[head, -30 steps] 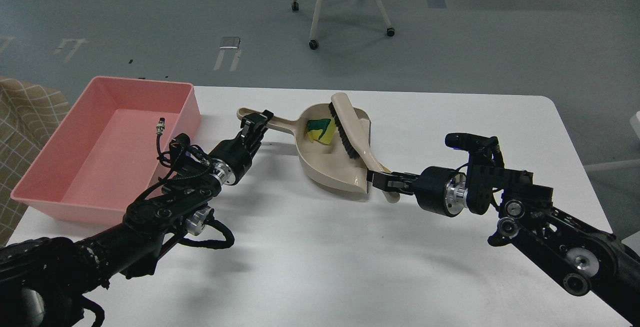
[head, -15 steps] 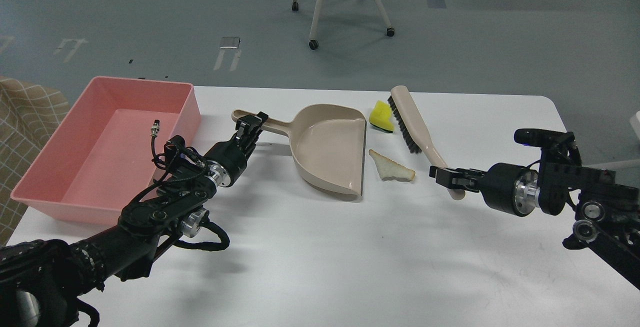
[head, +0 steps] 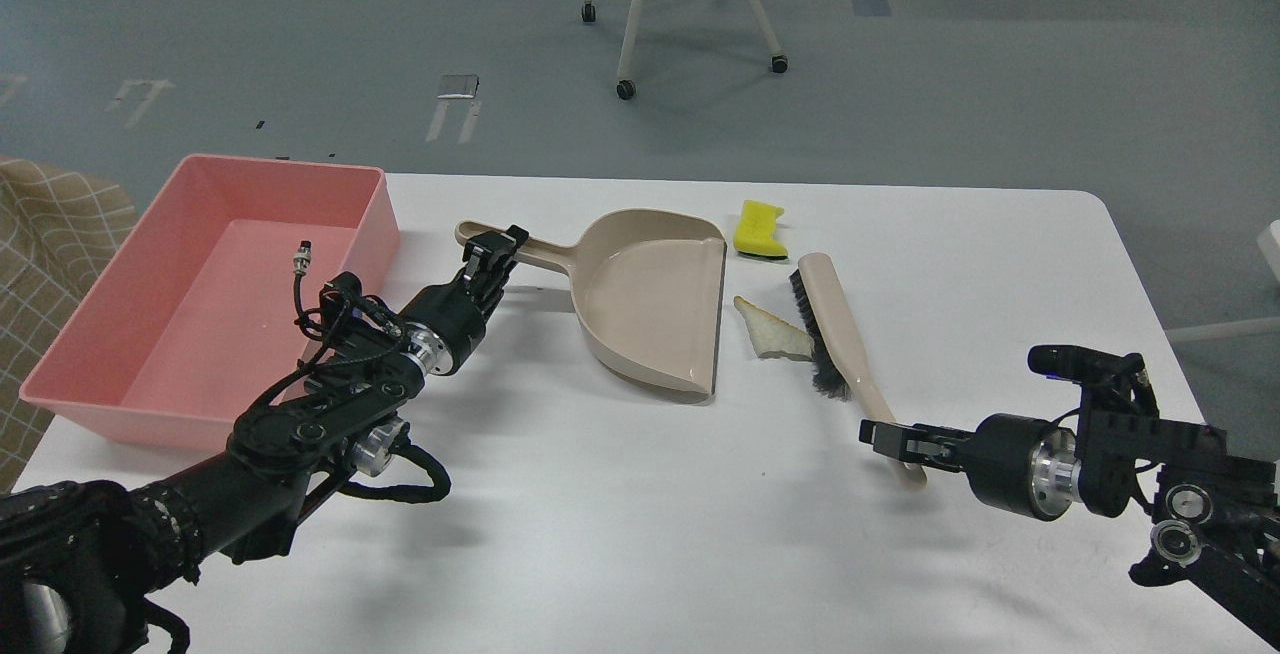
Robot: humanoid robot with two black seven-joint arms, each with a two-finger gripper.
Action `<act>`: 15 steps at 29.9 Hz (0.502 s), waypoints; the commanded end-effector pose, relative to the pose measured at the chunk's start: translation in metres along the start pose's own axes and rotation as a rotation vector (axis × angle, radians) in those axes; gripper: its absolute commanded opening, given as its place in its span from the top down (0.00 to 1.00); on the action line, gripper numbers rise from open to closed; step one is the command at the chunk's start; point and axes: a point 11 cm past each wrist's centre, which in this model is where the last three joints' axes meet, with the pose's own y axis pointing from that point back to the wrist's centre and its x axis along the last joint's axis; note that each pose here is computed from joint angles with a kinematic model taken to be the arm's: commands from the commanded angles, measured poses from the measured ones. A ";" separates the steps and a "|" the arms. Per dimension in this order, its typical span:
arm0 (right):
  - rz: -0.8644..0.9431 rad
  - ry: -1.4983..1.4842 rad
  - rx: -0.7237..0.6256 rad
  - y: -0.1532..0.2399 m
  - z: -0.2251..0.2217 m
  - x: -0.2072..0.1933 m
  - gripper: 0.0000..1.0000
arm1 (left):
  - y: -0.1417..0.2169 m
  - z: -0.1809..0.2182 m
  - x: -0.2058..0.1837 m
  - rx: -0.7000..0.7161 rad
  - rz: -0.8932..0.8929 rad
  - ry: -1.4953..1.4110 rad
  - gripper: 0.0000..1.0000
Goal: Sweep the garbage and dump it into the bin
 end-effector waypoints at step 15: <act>0.114 0.032 0.267 -0.023 -0.100 0.052 0.99 | -0.001 0.002 0.001 -0.003 0.000 0.001 0.93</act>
